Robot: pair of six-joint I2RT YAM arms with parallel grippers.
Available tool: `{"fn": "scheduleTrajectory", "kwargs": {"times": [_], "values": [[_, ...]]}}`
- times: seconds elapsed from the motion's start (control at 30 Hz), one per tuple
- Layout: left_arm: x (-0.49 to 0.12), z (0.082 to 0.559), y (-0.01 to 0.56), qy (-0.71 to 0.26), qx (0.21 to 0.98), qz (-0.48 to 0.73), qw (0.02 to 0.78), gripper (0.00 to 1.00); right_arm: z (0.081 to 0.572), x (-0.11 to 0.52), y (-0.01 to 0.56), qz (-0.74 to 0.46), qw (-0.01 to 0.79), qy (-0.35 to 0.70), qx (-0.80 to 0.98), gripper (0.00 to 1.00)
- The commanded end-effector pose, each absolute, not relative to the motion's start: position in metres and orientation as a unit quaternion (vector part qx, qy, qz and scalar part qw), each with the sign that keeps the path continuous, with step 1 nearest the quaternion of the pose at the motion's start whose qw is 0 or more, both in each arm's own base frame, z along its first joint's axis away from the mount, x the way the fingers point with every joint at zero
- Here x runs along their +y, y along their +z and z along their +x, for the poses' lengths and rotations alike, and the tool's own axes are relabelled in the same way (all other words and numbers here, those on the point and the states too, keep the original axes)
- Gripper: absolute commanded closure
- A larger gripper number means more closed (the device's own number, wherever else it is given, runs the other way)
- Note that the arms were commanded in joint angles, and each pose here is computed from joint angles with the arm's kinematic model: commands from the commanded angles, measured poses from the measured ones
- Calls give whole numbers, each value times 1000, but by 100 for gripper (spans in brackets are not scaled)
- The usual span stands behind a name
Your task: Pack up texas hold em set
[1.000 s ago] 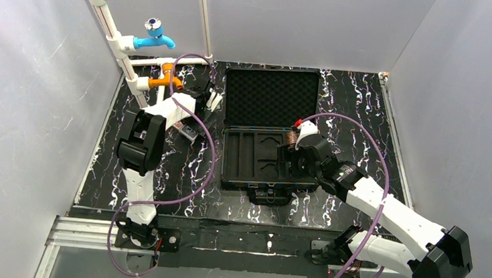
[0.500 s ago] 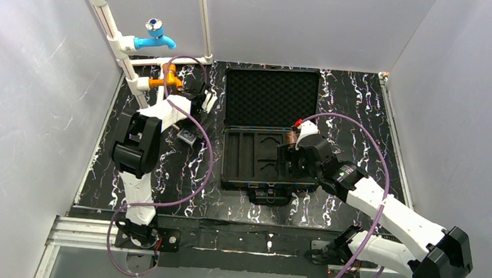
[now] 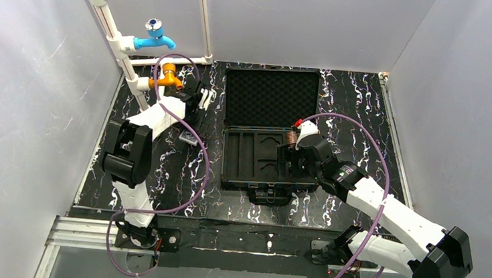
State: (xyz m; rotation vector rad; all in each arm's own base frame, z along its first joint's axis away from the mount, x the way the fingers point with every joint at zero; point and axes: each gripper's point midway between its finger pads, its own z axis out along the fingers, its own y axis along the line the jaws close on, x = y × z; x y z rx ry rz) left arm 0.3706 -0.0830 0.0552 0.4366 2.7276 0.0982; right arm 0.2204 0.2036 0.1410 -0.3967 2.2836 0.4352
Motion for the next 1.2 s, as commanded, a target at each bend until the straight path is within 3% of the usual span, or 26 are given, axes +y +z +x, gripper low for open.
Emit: {"fn": "scheduleTrajectory", "kwargs": {"times": [0.0, 1.17], "values": [[-86, 356, 78, 10, 970, 131, 205, 100, 226, 209, 154, -153, 401, 188, 884, 6], [-107, 290, 145, -33, 944, 189, 269, 100, 224, 212, 164, -146, 404, 202, 880, 7]]}}
